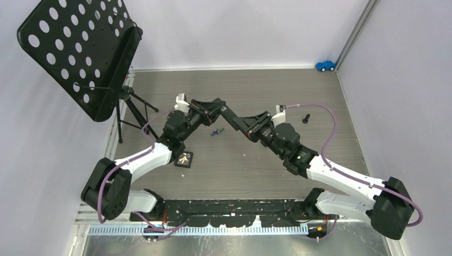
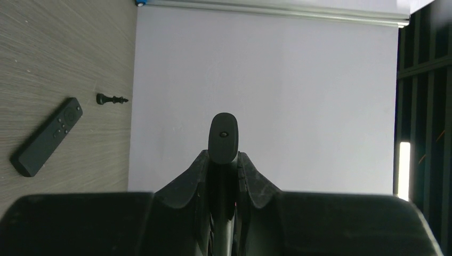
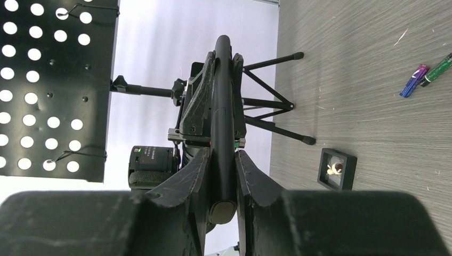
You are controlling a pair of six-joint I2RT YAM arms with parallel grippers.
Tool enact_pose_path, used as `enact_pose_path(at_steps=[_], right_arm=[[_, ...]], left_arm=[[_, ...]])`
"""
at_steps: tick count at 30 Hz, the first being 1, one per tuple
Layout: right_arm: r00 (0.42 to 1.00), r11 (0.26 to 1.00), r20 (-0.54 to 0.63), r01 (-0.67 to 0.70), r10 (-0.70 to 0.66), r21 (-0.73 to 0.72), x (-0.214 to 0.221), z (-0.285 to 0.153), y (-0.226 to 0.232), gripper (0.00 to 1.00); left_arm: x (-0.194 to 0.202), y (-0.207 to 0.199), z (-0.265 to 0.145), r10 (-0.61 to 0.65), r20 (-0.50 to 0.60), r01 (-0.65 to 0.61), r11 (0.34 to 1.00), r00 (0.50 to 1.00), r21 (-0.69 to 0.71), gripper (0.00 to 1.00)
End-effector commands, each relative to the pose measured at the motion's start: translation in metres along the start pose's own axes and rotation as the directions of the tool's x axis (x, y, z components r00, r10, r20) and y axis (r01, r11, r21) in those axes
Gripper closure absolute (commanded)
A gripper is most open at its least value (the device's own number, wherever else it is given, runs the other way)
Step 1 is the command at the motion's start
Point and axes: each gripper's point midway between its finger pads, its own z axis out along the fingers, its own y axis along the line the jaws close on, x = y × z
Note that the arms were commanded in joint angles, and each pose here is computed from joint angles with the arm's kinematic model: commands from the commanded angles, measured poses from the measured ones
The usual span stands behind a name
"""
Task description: Load the batteries into the remote control
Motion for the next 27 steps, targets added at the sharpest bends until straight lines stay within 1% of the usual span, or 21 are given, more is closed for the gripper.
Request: enact_pose_path(at_steps=[1, 5, 7, 9, 10, 11, 14, 16, 18, 20, 24, 27], right_arm=[[0.999, 0.999, 0.004, 0.041, -0.041, -0.034, 0.0, 0.016, 0.01, 0.78], [0.998, 0.998, -0.02, 0.055, -0.056, -0.034, -0.003, 0.01, 0.006, 0.77], [0.995, 0.997, -0.066, 0.07, -0.073, -0.042, -0.002, 0.005, 0.003, 0.75], [0.986, 0.995, -0.138, 0.092, -0.097, -0.045, 0.003, -0.002, 0.0, 0.72], [0.98, 0.993, -0.166, 0.105, -0.112, -0.048, 0.005, -0.005, -0.001, 0.69], [0.972, 0.991, -0.196, 0.124, -0.132, -0.052, 0.009, -0.009, -0.003, 0.62], [0.943, 0.979, -0.265, 0.193, -0.204, -0.066, 0.016, -0.018, -0.007, 0.47], [0.926, 0.969, -0.29, 0.219, -0.242, -0.111, 0.02, -0.024, -0.001, 0.37], [0.905, 0.956, -0.317, 0.237, -0.282, -0.173, 0.025, -0.03, 0.009, 0.3], [0.877, 0.937, -0.351, 0.254, -0.327, -0.238, 0.032, -0.037, 0.02, 0.28], [0.808, 0.898, -0.419, 0.288, -0.414, -0.332, 0.047, -0.049, 0.029, 0.26], [0.76, 0.883, -0.467, 0.307, -0.452, -0.355, 0.054, -0.053, 0.026, 0.26]], left_arm=[[0.076, -0.043, -0.033, 0.044, -0.316, 0.005, 0.988, 0.948, 0.153, 1.0], [0.076, -0.047, -0.032, 0.12, -0.312, -0.062, 0.98, 0.943, 0.191, 1.0], [0.075, -0.046, -0.034, 0.167, -0.32, -0.103, 0.973, 0.933, 0.206, 1.0], [0.071, -0.04, -0.036, 0.215, -0.326, -0.152, 0.966, 0.921, 0.21, 1.0], [0.069, -0.036, -0.038, 0.234, -0.329, -0.172, 0.963, 0.915, 0.207, 1.0], [0.066, -0.03, -0.039, 0.25, -0.336, -0.192, 0.962, 0.908, 0.197, 1.0], [0.062, -0.018, -0.044, 0.297, -0.364, -0.244, 0.952, 0.883, 0.186, 1.0], [0.064, -0.017, -0.049, 0.349, -0.387, -0.286, 0.935, 0.854, 0.212, 1.0], [0.066, -0.017, -0.053, 0.397, -0.41, -0.325, 0.916, 0.821, 0.235, 1.0], [0.069, -0.016, -0.056, 0.426, -0.435, -0.351, 0.904, 0.793, 0.245, 1.0], [0.077, -0.024, -0.062, 0.473, -0.472, -0.368, 0.88, 0.744, 0.3, 1.0], [0.078, -0.031, -0.062, 0.489, -0.475, -0.375, 0.871, 0.732, 0.318, 1.0]])
